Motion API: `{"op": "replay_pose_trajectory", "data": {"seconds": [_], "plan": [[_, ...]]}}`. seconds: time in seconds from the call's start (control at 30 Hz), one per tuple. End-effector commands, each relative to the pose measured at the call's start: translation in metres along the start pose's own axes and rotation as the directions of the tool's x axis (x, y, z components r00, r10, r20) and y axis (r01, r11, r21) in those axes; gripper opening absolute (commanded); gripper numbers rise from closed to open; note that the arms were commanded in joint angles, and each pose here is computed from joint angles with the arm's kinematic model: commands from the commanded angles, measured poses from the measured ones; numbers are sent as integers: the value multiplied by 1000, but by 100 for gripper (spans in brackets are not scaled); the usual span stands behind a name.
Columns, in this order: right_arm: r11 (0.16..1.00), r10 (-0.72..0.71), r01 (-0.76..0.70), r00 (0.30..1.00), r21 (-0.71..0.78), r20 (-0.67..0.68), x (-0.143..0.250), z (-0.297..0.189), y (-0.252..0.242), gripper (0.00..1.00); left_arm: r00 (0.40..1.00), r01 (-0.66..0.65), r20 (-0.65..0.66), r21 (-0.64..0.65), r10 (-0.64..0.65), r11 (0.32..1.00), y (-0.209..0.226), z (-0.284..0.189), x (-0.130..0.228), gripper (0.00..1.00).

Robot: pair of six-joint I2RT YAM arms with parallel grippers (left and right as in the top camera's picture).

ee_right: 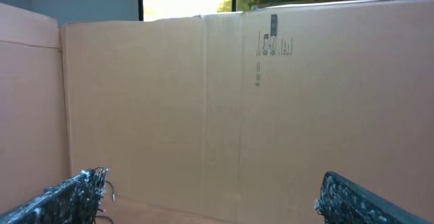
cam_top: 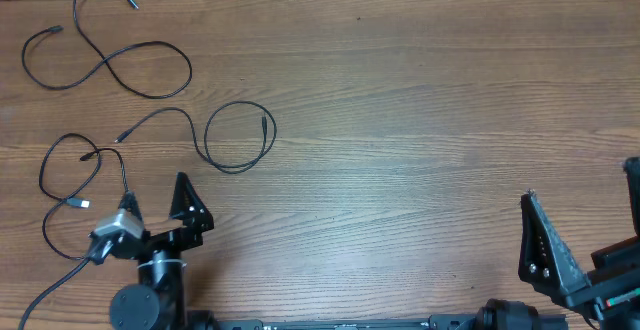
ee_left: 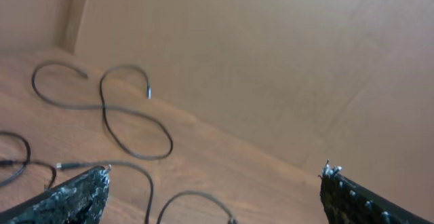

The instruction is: Untangle cables

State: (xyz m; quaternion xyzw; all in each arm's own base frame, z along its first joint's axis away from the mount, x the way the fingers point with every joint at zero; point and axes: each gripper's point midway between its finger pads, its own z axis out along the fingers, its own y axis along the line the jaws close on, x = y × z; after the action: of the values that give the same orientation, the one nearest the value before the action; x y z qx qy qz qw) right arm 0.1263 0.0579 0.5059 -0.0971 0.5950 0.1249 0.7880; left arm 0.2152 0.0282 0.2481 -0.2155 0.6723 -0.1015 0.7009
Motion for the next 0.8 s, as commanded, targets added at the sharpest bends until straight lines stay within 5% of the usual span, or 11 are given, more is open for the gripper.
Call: {"op": "replay_pose_trajectory", "data": {"seconds": [0.0,0.27,0.77], "plan": [[1000,-3,3,1000,-24,21,-6,-6,7,100,999,-27,-20,-1,27,1000,10,11,26,100],[999,2,-1,1000,-41,22,-7,-6,9,100,979,-196,-49,73,200,978,18,28,80,100],[1000,-7,8,1000,-27,30,-8,-13,11,100,972,-208,-95,68,214,976,22,27,91,100]]}}
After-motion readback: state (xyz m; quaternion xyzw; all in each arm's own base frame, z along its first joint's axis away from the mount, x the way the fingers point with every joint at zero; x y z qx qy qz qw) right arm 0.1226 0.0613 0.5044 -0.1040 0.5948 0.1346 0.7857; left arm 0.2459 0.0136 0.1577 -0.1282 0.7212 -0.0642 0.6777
